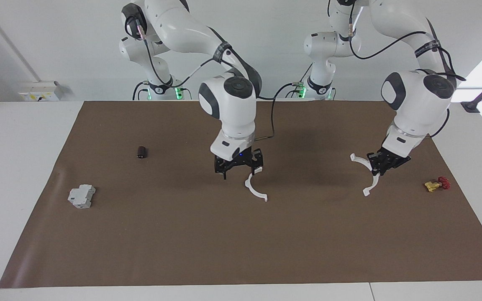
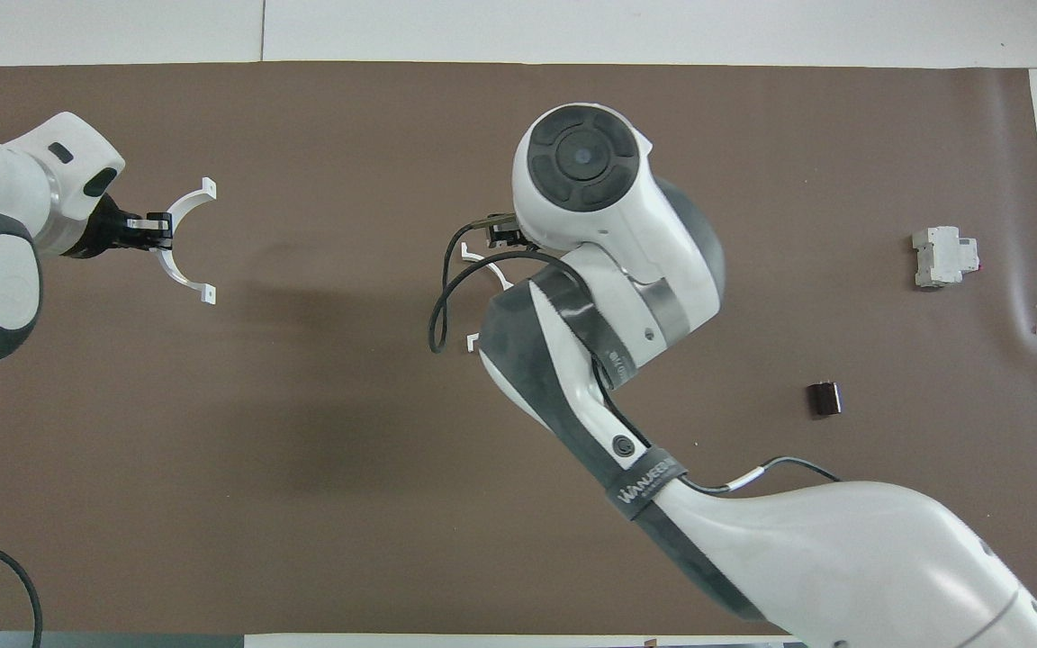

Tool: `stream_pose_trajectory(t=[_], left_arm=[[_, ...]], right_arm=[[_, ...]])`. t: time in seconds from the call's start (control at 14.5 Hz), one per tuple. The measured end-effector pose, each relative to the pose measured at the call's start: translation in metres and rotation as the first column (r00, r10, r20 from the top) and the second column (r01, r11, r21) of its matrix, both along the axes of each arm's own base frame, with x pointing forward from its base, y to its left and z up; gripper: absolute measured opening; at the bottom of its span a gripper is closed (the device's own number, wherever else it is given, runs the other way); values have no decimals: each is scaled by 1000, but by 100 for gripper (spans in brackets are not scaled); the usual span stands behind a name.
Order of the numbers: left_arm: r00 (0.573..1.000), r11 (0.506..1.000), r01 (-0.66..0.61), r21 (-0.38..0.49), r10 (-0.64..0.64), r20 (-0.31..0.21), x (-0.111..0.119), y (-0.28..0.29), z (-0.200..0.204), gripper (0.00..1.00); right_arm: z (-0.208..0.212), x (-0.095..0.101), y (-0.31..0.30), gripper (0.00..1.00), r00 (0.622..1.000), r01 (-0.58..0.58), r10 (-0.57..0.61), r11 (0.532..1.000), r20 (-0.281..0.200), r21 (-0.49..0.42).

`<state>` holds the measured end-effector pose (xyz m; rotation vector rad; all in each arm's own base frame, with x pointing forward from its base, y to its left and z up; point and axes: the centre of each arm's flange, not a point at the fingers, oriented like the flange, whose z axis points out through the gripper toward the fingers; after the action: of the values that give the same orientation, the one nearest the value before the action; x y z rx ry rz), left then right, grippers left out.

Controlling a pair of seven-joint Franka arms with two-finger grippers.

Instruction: Assemble drain pipe with both arms

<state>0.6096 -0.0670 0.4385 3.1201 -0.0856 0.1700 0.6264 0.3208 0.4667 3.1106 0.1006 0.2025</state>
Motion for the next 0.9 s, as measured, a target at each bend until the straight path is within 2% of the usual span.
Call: stream_pose_trajectory(t=[0.14,0.41,0.69,0.9], left_arm=[[1000,999,18,28,-19,3,-6,-44,-3,20],[999,997,42,58,-43,19,-21,-120,-17,20],[998,999,35,35,-37,46,-28,-179,-52,20],[998,999,39,22,-41,47,-34,-215,-95,20]], right_arm=[[38,7,-60,100,997,77,-78,997,-18,-13],[92,2,-184,100,974,194,-192,981,-122,1],[156,-41,-266,100,971,153,-152,988,-184,-13],[160,-62,-312,100,967,113,-113,994,-227,-14]])
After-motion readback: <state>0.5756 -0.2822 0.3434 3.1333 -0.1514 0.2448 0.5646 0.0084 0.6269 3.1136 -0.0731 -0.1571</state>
